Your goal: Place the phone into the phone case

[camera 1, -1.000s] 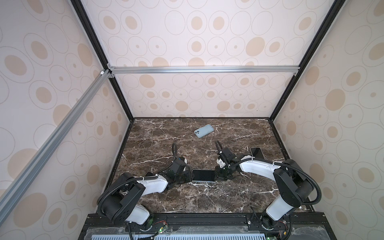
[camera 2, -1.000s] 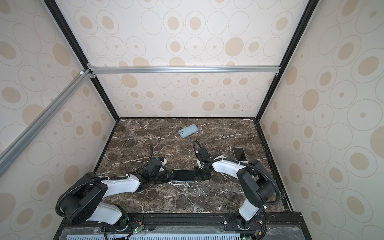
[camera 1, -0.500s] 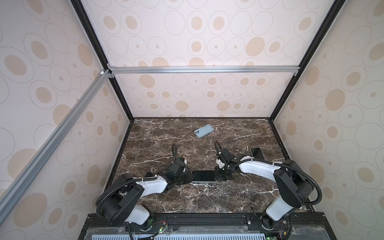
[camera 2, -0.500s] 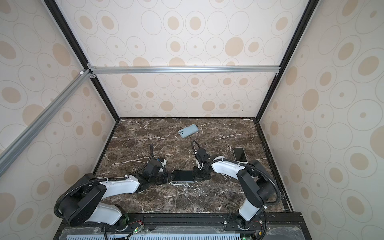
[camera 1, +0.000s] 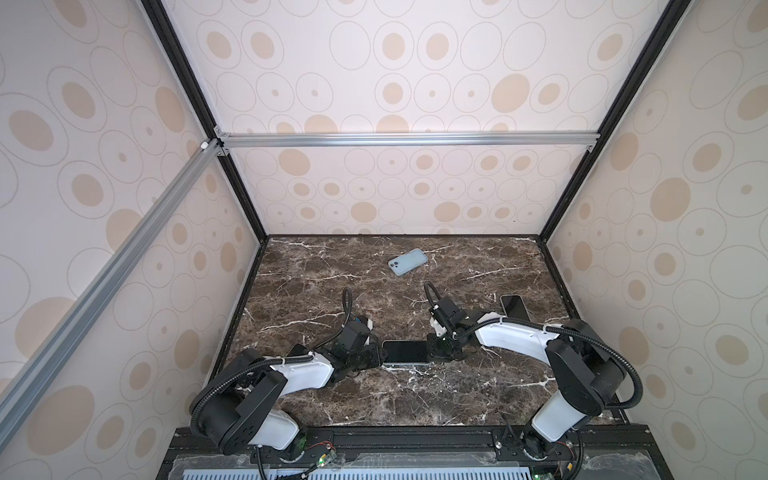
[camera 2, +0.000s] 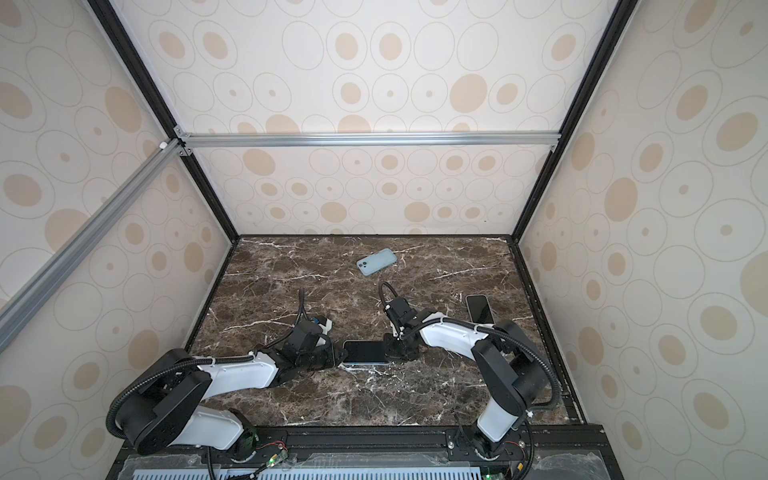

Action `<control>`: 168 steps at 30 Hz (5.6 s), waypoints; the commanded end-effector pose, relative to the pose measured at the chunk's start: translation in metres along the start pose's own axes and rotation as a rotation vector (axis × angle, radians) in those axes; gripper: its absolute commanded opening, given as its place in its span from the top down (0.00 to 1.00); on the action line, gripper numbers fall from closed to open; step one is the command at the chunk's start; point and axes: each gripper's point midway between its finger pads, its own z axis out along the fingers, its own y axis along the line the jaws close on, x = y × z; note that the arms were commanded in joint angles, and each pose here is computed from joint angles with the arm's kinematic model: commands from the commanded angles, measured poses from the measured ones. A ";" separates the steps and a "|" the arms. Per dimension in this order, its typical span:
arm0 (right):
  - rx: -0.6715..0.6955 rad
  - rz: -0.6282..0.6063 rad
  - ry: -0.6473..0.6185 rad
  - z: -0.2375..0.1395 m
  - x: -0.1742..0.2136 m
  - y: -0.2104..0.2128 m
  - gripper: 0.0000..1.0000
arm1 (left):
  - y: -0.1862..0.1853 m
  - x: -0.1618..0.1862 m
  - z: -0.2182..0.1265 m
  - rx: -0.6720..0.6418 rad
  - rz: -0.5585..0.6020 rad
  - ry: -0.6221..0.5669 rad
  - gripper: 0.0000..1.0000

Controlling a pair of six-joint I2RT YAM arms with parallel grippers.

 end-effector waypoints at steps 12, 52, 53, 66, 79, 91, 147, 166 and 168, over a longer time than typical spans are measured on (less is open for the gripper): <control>0.204 -0.047 0.198 0.072 0.055 -0.051 0.86 | 0.000 0.021 -0.001 0.016 -0.019 0.064 0.78; 0.361 -0.075 0.348 0.116 0.089 -0.110 0.90 | 0.010 0.027 0.001 -0.022 -0.067 0.053 0.78; 0.365 -0.078 0.352 0.117 0.090 -0.111 0.90 | 0.011 0.028 0.001 -0.024 -0.068 0.056 0.78; 0.429 -0.114 0.354 0.118 0.085 -0.114 0.90 | 0.014 0.031 0.006 -0.037 -0.066 0.072 0.78; 0.335 -0.166 0.125 0.026 0.033 -0.039 0.90 | 0.000 0.003 -0.007 -0.034 -0.019 -0.036 0.79; 0.268 -0.219 -0.051 -0.044 -0.010 0.014 0.86 | -0.005 -0.012 -0.017 -0.035 -0.006 -0.104 0.79; 0.347 -0.109 0.284 0.079 0.059 -0.071 0.91 | 0.016 0.015 0.003 -0.031 -0.054 -0.012 0.78; 0.186 -0.187 -0.106 -0.055 -0.034 0.021 0.83 | -0.007 -0.066 -0.046 -0.094 0.076 -0.232 0.75; 0.162 -0.164 -0.086 -0.051 -0.036 0.018 0.83 | -0.005 -0.068 -0.044 -0.091 0.074 -0.220 0.75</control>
